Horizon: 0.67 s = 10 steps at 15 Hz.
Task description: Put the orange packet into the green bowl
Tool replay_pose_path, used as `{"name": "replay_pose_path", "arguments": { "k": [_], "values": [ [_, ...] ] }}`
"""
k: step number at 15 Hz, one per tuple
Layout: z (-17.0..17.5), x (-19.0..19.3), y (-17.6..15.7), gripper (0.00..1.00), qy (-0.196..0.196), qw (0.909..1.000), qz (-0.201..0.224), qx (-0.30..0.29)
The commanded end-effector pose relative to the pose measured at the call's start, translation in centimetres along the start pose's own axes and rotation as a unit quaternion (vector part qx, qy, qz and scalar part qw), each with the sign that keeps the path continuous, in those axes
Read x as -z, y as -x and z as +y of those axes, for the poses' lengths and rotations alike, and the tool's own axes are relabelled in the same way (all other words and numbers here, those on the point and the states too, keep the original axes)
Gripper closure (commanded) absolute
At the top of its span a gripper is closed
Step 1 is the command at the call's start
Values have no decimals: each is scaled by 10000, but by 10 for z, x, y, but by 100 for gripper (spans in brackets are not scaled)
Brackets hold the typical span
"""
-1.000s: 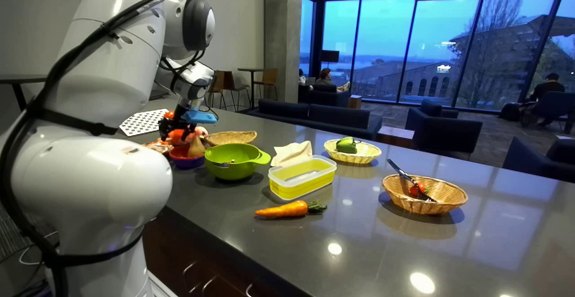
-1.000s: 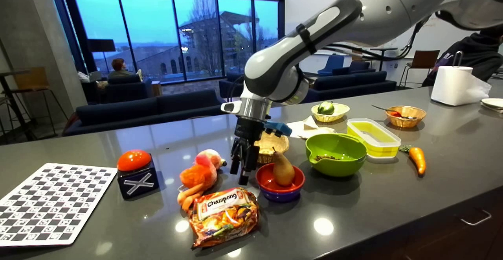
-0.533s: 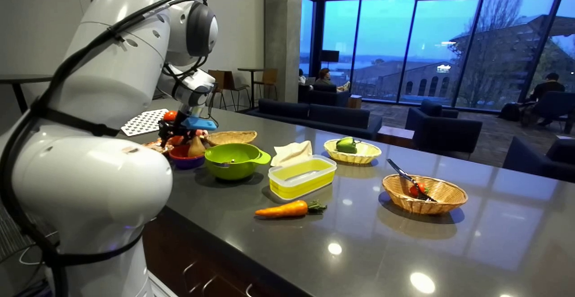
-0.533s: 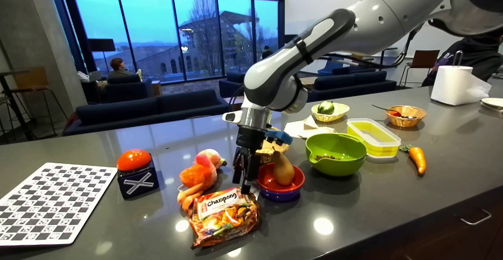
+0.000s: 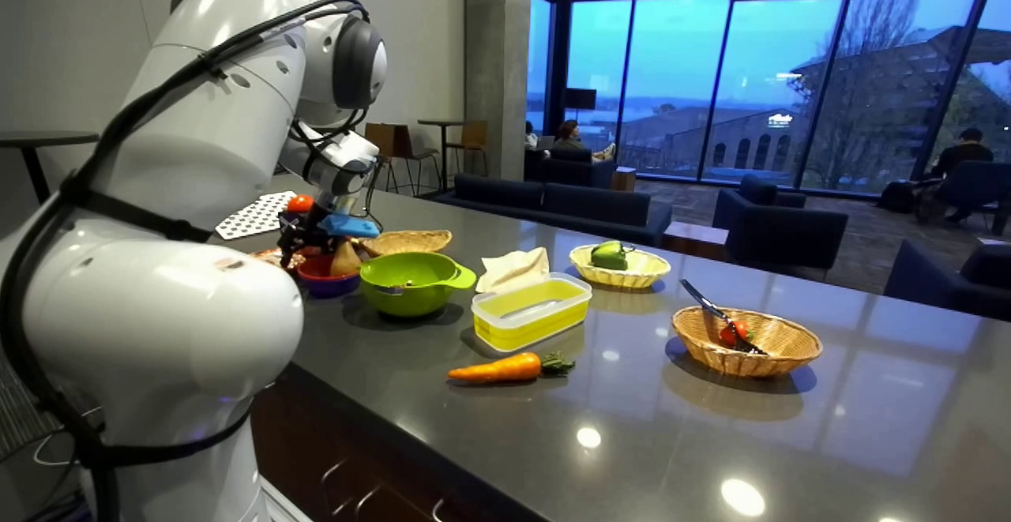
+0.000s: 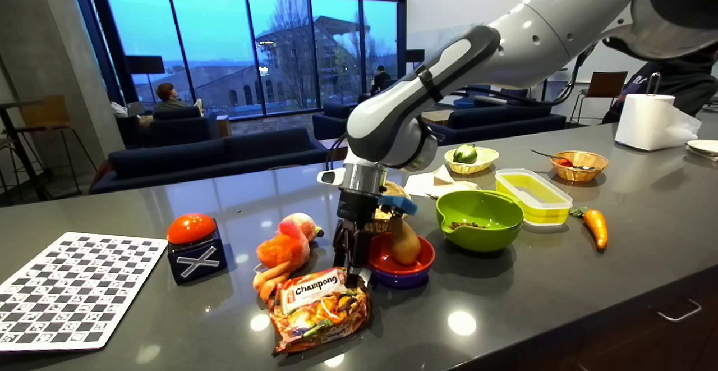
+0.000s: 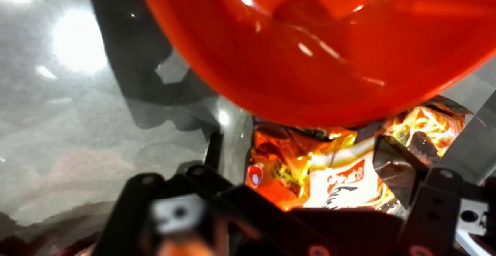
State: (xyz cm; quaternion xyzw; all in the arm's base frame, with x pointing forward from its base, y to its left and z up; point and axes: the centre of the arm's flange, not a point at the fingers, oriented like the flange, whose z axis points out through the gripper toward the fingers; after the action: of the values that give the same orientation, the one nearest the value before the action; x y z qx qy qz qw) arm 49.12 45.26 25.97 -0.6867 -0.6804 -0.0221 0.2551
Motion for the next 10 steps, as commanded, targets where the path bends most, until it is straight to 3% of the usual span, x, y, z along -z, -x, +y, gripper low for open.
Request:
{"name": "replay_pose_path", "arguments": {
  "k": [1, 8, 10],
  "values": [
    [3, 2, -7, 29, -44, 9999, 106, 4],
    [2, 9, -18, 78, -20, 9998, 195, 98],
    [3, 10, -19, 83, -4, 9997, 226, 103]
  ]
}}
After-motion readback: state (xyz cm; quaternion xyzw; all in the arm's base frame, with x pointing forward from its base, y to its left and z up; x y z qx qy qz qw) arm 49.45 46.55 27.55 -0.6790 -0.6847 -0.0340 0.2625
